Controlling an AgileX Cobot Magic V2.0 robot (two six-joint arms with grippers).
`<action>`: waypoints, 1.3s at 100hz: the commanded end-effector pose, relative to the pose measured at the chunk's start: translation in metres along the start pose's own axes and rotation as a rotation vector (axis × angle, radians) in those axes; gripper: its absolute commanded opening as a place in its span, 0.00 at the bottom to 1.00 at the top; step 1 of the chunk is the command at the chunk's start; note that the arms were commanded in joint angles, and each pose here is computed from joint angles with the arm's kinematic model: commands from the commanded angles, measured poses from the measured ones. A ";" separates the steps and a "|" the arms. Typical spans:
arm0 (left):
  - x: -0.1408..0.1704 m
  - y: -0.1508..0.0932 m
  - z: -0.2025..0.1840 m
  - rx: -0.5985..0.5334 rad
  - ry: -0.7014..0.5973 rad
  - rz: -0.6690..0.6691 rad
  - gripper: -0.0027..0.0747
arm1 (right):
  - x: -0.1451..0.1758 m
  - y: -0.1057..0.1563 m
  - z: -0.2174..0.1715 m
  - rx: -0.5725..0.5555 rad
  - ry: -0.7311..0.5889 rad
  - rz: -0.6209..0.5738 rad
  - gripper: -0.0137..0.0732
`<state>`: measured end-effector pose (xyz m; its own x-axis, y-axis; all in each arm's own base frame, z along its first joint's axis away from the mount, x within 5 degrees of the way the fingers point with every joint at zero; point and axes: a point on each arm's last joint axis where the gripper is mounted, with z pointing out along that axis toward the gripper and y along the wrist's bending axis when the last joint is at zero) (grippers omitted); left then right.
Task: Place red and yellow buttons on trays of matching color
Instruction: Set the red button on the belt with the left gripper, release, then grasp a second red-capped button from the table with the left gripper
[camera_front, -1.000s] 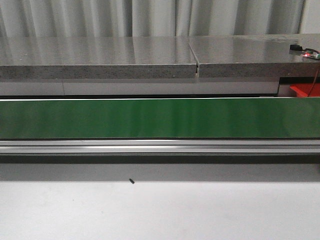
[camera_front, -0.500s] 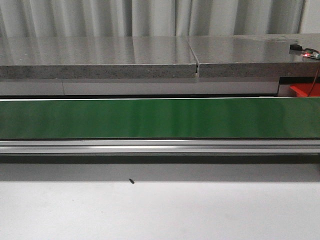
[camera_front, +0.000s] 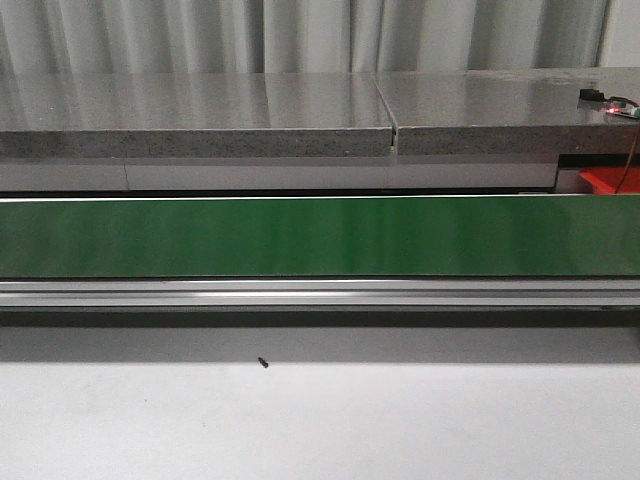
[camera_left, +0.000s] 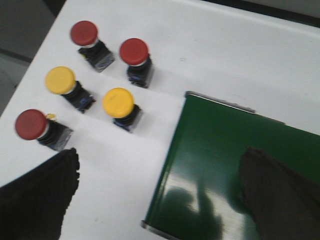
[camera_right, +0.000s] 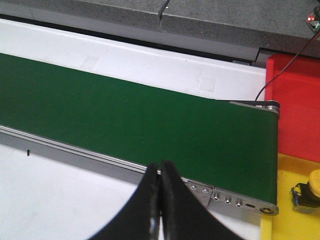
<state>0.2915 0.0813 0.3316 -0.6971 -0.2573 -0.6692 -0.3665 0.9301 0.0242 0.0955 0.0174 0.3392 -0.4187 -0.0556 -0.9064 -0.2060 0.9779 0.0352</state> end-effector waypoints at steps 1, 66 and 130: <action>-0.015 0.019 -0.019 -0.032 -0.111 -0.042 0.85 | -0.013 -0.001 -0.004 0.013 -0.082 0.013 0.08; -0.002 0.132 0.061 -0.248 0.036 -0.287 0.85 | -0.013 -0.001 -0.004 0.012 -0.081 0.014 0.08; -0.019 0.127 0.135 -0.165 0.108 -0.230 0.84 | -0.013 -0.001 -0.004 0.012 -0.080 0.014 0.08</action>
<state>0.3305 0.2407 0.2191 -0.6871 -0.5438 -0.4818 -0.6283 0.7778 0.0182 0.0955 0.0174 0.3392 -0.4187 -0.0556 -0.9064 -0.2060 0.9779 0.0352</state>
